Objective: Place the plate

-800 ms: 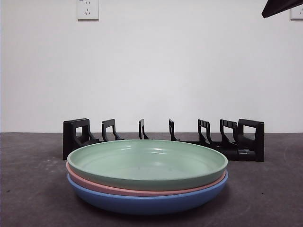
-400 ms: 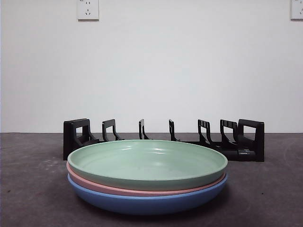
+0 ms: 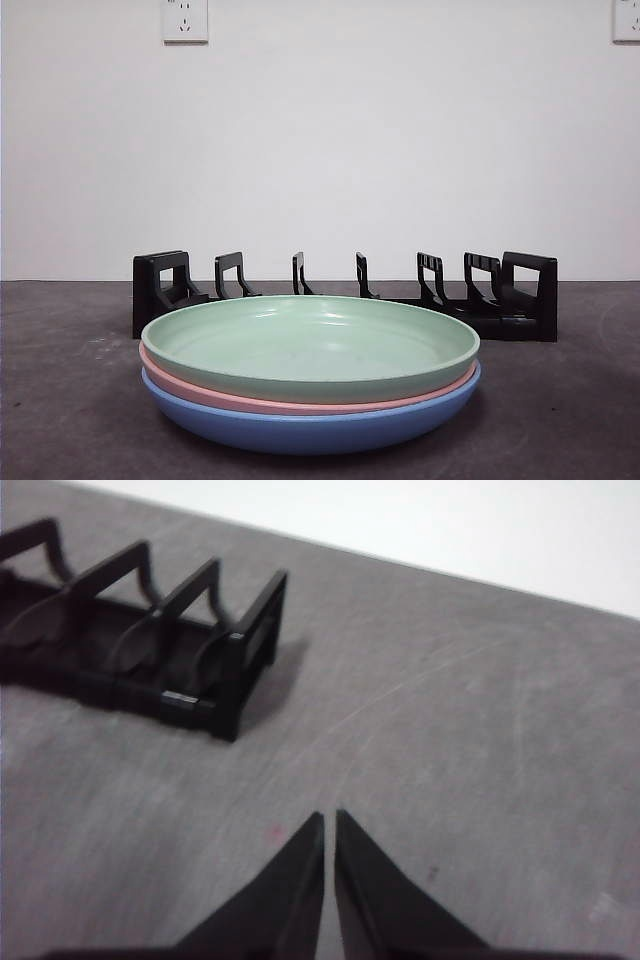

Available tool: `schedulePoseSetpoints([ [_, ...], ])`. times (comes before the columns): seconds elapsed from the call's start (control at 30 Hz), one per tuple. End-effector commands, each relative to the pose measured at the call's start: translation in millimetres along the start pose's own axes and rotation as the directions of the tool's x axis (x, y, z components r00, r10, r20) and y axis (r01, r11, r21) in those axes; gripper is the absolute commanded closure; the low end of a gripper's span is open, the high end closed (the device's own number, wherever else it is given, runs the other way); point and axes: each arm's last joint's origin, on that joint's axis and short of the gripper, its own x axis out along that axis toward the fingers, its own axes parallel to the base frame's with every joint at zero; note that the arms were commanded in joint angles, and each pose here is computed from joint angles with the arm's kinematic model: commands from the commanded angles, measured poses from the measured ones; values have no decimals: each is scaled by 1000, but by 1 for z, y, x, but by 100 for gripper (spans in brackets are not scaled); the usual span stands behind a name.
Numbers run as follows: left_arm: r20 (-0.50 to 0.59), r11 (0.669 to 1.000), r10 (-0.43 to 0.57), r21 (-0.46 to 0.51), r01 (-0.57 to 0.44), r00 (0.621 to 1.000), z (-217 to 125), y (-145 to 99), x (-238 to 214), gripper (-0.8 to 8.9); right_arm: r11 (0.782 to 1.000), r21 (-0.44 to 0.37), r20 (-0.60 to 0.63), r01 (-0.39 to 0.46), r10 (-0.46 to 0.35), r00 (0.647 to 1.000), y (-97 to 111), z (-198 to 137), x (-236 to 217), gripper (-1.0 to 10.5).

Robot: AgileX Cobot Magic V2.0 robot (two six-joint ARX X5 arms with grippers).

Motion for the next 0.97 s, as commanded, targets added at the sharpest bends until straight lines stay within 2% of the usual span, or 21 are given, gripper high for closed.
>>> schedulePoseSetpoints([
  [0.03, -7, 1000, -5, -3, 4, 1000, -5, 0, 2, 806, 999, 31, 10, 11, -11, 1000, 0, -1, 0, 930],
  [0.3, -6, 1000, -5, -3, 5, 1000, -5, 0, 2, 806, 999, 33, -4, 12, -12, 1000, -1, -2, 0, 930],
  [0.37, -5, 1000, -5, -3, 5, 1000, -5, 0, 1, 806, 998, 64, 6, 0, 0, 1000, 0, -2, 0, 930],
  [0.97, -5, 1000, -5, -3, 5, 1000, -5, 0, 1, 806, 998, 64, 31, 10, -12, 999, -1, 1, 0, 930],
])
